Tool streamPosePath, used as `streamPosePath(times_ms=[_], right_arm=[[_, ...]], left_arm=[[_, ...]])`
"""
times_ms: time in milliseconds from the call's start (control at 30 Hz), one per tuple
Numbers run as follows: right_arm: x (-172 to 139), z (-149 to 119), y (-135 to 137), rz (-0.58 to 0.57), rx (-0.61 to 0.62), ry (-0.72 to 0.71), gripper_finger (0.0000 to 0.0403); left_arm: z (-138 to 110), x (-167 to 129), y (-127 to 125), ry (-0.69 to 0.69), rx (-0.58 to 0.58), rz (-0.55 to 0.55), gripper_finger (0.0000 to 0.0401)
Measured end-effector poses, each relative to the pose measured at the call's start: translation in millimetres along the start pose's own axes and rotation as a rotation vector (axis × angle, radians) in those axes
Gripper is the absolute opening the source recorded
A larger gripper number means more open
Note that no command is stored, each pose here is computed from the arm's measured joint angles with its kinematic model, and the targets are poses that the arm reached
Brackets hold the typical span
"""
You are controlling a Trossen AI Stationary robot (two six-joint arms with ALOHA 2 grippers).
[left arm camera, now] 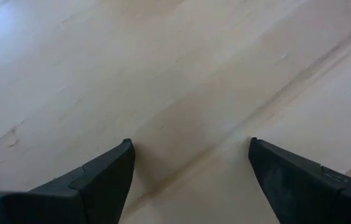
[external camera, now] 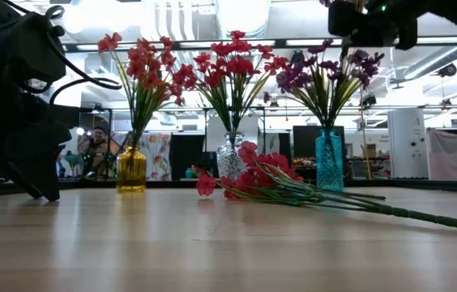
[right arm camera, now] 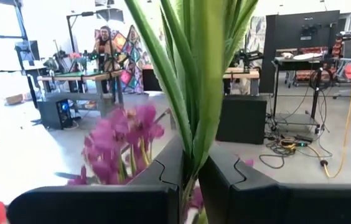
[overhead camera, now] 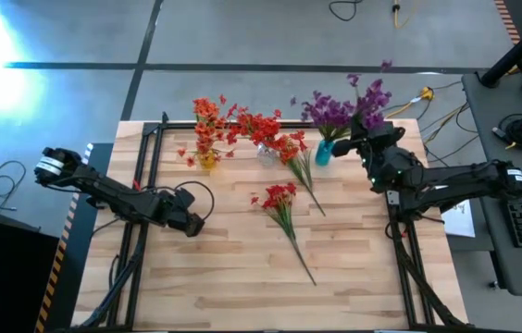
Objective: Sort flowers into vase by color
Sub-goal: Put the purple flowers into the blue vase
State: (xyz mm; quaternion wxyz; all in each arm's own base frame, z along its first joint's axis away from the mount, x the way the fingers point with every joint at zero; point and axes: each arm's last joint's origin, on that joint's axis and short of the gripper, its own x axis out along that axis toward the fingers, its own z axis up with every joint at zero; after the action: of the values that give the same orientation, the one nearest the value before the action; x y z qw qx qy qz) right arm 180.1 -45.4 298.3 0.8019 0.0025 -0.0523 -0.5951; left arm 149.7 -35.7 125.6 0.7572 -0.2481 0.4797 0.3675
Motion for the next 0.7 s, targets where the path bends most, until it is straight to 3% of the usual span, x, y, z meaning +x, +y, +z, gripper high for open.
streamPosePath(times_ms=[433,533,700], right_arm=[[-13.9,28.1,11.0,0.109,-0.016,-0.028,0.0028],[-20.7,31.8,14.2,0.15,-0.007,-0.029,0.0028],[-33.5,38.2,19.7,0.225,-0.003,-0.023,0.0028]], left_arm=[[8.7,-43.5,-39.4,0.101,0.182,-0.219,0.0309],[8.9,-62.5,-52.8,0.055,0.245,-0.285,0.0309],[13.7,-99.2,-76.2,-0.143,0.353,-0.381,0.0309]])
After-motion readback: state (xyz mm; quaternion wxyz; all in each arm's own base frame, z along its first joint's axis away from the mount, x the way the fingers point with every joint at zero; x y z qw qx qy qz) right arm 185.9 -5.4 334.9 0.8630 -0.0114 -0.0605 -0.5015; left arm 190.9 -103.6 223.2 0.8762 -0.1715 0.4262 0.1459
